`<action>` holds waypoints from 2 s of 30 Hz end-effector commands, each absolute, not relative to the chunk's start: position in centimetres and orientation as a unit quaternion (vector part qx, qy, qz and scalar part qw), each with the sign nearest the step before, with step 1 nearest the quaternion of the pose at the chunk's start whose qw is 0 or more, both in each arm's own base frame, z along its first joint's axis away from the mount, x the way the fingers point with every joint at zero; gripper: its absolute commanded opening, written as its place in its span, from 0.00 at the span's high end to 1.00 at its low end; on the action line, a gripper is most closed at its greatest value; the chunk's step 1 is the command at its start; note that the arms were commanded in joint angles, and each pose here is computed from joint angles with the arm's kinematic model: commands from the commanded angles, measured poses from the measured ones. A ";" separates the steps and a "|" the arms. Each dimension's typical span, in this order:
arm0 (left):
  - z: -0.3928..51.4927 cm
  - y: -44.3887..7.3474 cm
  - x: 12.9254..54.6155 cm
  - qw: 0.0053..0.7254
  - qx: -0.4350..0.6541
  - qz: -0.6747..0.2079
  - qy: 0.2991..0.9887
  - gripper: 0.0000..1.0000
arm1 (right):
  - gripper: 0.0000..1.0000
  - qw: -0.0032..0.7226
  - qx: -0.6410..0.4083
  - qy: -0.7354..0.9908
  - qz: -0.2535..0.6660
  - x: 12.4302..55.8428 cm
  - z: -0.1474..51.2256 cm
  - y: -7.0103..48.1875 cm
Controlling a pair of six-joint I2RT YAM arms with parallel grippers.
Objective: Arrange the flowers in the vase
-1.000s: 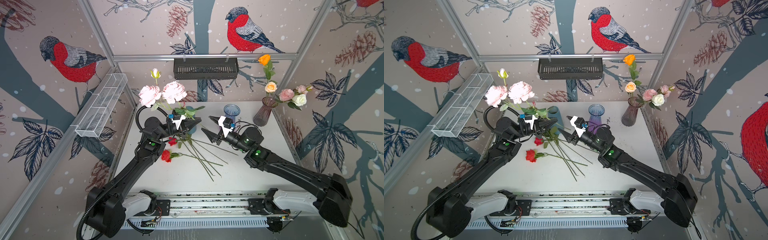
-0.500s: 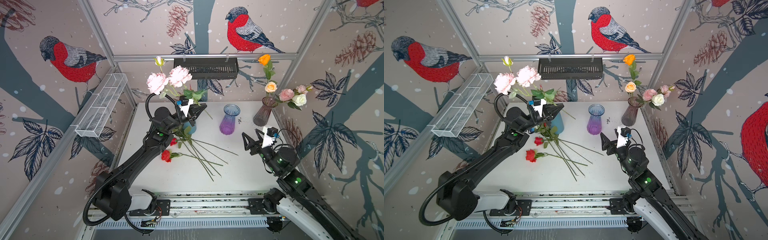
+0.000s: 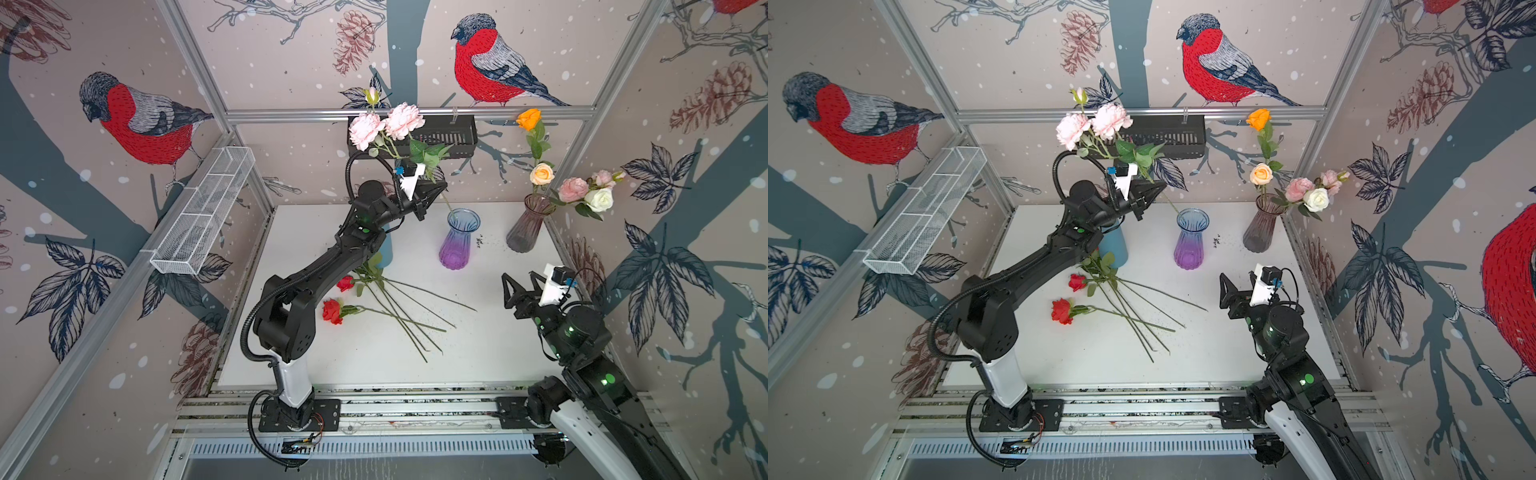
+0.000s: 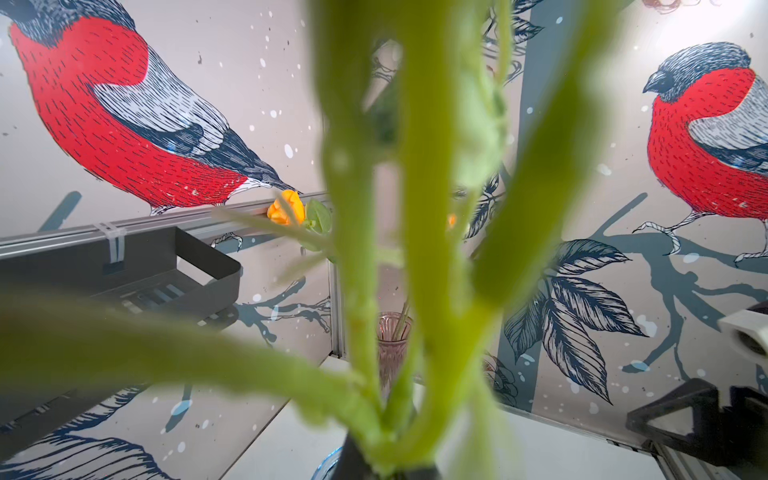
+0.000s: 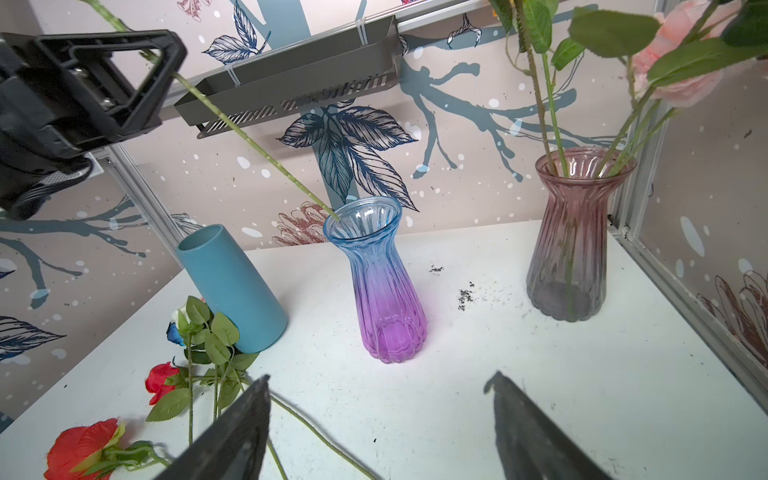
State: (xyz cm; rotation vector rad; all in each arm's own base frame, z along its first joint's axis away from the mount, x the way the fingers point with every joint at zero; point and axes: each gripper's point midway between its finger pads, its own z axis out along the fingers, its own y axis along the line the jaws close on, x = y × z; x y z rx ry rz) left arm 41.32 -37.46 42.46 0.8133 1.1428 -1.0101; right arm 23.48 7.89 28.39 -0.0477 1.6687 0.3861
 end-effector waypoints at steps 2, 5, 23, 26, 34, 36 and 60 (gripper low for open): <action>42.6 -39.2 42.8 0.666 0.344 -0.428 0.505 1.00 | 0.17 0.650 -0.030 0.740 0.172 23.2 27.9 8.0; 41.3 -40.8 43.7 0.661 0.348 -0.411 0.523 1.00 | 0.14 0.652 -0.028 0.738 0.170 23.1 27.9 7.9; 30.9 -43.7 44.6 0.510 0.402 -0.383 0.657 0.09 | 0.13 0.650 -0.041 0.740 0.166 23.4 27.3 8.2; 30.5 -42.9 44.0 0.513 0.406 -0.370 0.660 0.04 | 0.13 0.647 -0.041 0.742 0.169 23.5 27.1 8.3; 32.9 -39.2 41.7 0.545 0.388 -0.346 0.658 0.03 | 0.13 0.634 -0.033 0.751 0.181 24.4 26.7 8.8; 34.2 -38.1 40.3 0.554 0.385 -0.352 0.649 0.03 | 0.14 0.617 -0.021 0.762 0.193 25.1 26.5 9.2; 38.6 -29.2 30.0 0.660 0.383 -0.295 0.575 0.03 | 0.31 0.395 0.204 0.867 0.224 44.1 24.2 10.4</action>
